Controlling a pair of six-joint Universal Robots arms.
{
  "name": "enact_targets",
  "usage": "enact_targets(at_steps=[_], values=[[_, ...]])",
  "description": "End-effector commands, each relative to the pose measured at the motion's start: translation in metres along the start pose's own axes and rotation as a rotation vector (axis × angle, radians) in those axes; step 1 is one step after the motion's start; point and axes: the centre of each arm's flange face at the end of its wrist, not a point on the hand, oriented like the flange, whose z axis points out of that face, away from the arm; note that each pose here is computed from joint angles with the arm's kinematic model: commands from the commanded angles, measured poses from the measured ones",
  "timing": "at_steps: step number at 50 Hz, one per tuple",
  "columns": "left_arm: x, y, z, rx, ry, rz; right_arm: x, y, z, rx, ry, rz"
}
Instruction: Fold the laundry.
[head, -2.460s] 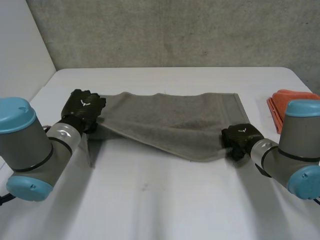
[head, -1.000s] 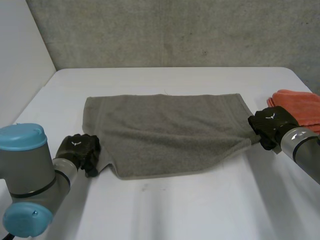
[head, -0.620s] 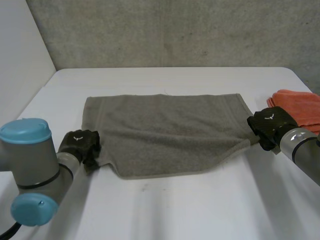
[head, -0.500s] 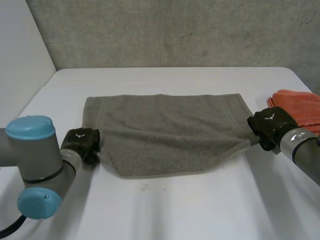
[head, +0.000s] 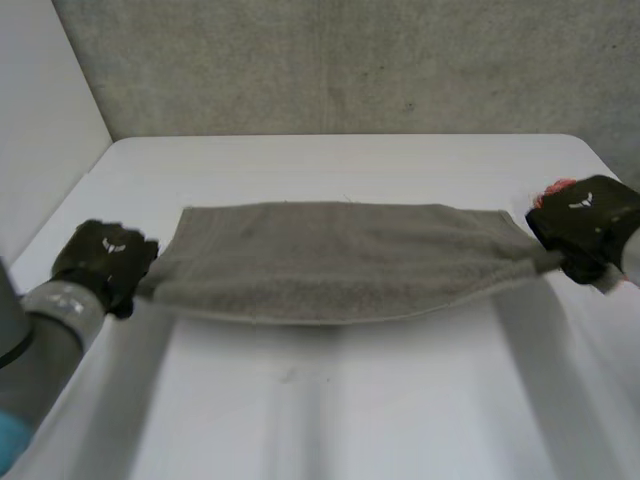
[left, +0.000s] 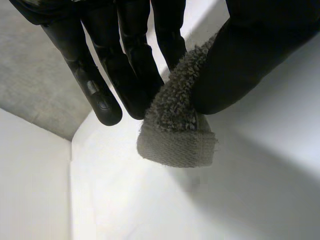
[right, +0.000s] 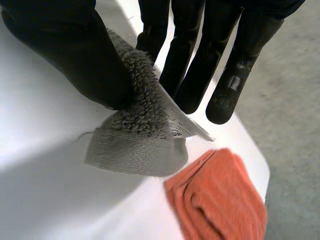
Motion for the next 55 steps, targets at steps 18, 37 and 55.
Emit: enact_targets(at_steps=[18,37,55], values=[[0.013,0.014,0.039,-0.038,0.089,0.133,-0.007,0.045,0.043,-0.209,-0.085,-0.059],[0.043,0.006,0.149,0.052,-0.037,0.157,-0.026,0.043,0.146,-0.119,0.053,-0.100],[0.046,-0.015,0.155,0.138,-0.094,0.136,0.022,0.005,0.148,-0.032,0.262,-0.050]])
